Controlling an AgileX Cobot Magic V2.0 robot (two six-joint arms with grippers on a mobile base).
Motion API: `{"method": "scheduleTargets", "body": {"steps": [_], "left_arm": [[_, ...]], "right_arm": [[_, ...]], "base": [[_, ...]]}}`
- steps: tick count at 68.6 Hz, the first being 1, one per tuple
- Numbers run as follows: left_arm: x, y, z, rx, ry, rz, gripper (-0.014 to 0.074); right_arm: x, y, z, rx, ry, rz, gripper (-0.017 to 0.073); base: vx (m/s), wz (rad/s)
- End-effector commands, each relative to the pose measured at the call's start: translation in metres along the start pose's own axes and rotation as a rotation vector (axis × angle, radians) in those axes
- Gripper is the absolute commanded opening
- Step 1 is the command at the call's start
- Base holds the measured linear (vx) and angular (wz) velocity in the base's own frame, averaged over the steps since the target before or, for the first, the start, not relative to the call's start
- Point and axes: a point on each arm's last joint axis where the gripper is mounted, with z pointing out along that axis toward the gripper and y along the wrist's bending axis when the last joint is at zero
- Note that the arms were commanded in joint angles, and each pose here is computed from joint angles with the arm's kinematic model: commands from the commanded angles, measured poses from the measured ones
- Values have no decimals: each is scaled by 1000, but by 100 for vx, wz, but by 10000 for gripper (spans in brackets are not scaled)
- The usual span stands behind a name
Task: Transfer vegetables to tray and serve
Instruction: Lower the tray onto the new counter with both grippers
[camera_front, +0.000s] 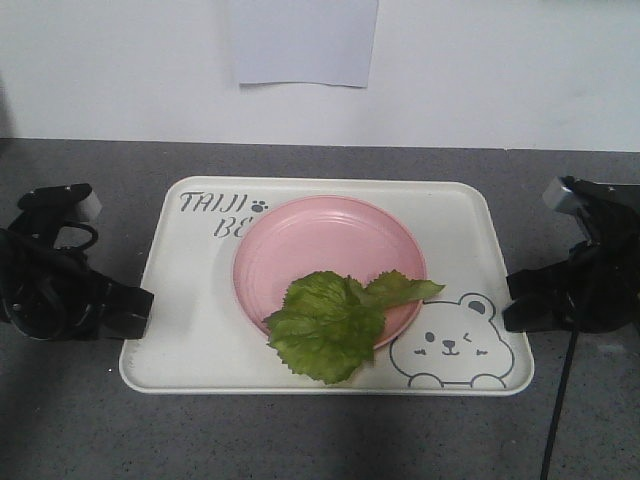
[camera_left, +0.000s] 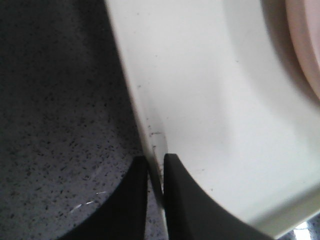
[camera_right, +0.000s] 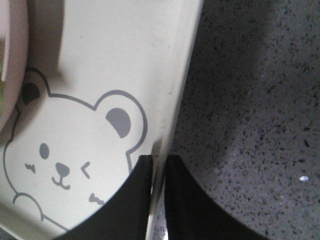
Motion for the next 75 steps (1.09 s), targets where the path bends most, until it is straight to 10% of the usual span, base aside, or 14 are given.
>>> {"method": "scheduleTargets", "body": {"steps": [1, 44, 75], "left_arm": [[-14, -7, -1, 45, -64, -5, -6], [-17, 5, 29, 33, 13, -44, 18], [-15, 4, 29, 41, 36, -45, 223]], "right_arm": [[-15, 9, -2, -85, -3, 2, -6], [-13, -10, 21, -29, 122, 50, 60], [-9, -14, 20, 21, 163, 79, 254]], "base": [[0, 0], [0, 0], [0, 0]]}}
